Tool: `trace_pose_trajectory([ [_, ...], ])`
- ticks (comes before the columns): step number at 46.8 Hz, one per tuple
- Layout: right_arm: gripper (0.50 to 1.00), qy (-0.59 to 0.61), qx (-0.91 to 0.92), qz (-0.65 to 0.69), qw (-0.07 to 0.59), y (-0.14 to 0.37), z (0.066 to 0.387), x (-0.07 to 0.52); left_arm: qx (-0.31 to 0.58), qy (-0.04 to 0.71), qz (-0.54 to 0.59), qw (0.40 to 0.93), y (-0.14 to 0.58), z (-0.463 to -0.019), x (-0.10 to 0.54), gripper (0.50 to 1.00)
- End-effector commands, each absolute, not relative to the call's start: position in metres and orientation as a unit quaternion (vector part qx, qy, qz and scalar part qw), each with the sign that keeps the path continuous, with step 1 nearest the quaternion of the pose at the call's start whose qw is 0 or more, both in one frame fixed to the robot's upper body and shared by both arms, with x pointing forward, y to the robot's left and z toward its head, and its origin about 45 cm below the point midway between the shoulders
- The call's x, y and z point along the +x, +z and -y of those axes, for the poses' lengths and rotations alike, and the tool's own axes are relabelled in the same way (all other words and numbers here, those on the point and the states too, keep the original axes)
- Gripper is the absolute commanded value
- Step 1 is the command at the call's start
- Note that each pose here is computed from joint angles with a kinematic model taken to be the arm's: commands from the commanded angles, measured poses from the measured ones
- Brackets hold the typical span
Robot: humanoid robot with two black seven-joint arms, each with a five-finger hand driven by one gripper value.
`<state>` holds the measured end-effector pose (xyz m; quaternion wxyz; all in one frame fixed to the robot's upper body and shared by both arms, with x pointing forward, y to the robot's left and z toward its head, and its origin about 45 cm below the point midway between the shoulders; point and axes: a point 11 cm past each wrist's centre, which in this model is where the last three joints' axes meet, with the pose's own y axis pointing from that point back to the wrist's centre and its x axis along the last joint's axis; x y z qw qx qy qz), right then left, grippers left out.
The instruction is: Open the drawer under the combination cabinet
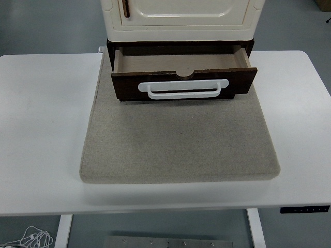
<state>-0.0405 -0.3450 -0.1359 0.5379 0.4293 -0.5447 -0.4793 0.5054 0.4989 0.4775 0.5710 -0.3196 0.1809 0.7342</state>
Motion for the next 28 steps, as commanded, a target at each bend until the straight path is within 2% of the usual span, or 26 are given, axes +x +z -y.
trace_pose_trajectory([
  [1,0.926,-0.480,0.429,0.545,0.537,-0.136,0.345,-0.040,-0.326,0.710,-0.203,0.590,0.455,-0.480,0.514,1.000],
  [13,0.926,-0.480,0.429,0.546,0.537,-0.136,0.345,-0.040,-0.318,0.666,-0.235,0.633,0.384,-0.417,0.531,1.000],
  [21,0.926,-0.480,0.428,0.547,0.535,-0.136,0.345,-0.040,-0.307,0.649,-0.269,0.642,0.346,-0.369,0.540,1.000],
  [28,0.926,-0.481,0.429,0.547,0.535,-0.136,0.345,-0.040,-0.314,0.645,-0.271,0.642,0.332,-0.351,0.541,1.000],
])
